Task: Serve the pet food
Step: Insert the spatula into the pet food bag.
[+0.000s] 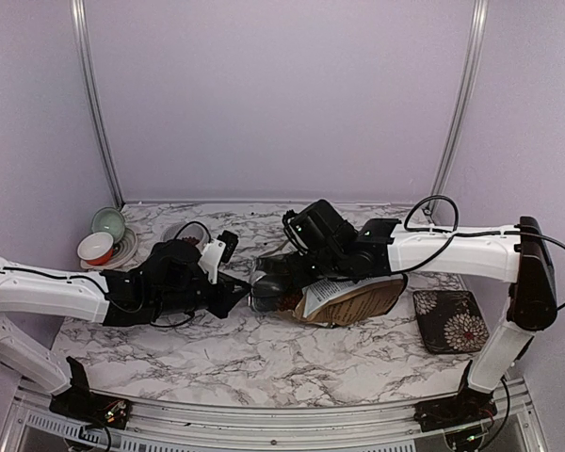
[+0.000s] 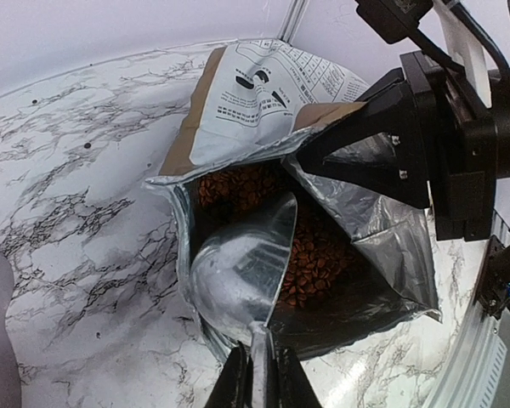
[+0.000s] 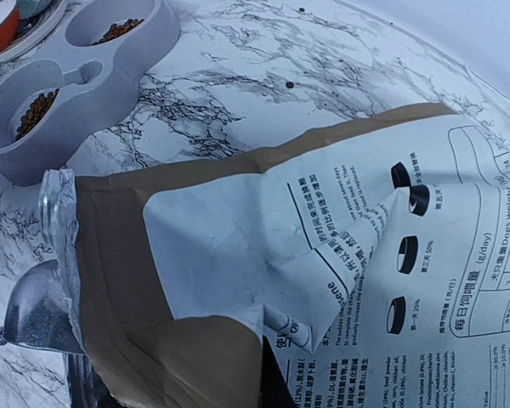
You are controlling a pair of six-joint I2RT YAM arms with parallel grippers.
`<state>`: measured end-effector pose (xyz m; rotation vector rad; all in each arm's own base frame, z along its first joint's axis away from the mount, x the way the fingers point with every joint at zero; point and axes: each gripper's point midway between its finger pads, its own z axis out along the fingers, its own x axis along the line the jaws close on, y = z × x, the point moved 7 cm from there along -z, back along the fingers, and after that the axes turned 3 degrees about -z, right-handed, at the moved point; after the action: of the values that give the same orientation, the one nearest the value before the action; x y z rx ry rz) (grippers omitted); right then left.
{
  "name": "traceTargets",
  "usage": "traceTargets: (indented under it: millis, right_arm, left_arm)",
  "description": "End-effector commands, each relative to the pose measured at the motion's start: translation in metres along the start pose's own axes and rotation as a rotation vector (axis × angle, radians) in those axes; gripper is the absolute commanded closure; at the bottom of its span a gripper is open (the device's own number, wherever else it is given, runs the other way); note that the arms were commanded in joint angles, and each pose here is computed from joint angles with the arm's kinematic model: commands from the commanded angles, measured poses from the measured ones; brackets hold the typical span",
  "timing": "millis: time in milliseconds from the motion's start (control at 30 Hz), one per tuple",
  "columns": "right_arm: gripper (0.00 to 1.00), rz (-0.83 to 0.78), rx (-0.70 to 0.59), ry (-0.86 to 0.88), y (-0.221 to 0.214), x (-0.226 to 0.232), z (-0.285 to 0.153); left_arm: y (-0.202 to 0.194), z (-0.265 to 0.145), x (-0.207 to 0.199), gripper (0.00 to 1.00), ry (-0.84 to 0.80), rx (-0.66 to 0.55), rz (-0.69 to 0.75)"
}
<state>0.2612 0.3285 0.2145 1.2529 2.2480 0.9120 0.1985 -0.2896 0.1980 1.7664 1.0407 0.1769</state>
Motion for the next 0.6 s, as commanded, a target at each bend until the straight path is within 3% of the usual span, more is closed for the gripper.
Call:
traceTargets:
  millis: [0,567]
  right_arm:
    - [1.0,0.02,-0.043,-0.03,0.014,-0.002,-0.006]
    - [1.0,0.013,-0.046,-0.026,0.015,-0.002,-0.004]
  left_arm:
    - [0.019,0.007,-0.001,1.0,0.11,-0.126,0.034]
    - [0.007,0.045,0.004,1.0,0.173,-0.133,-0.003]
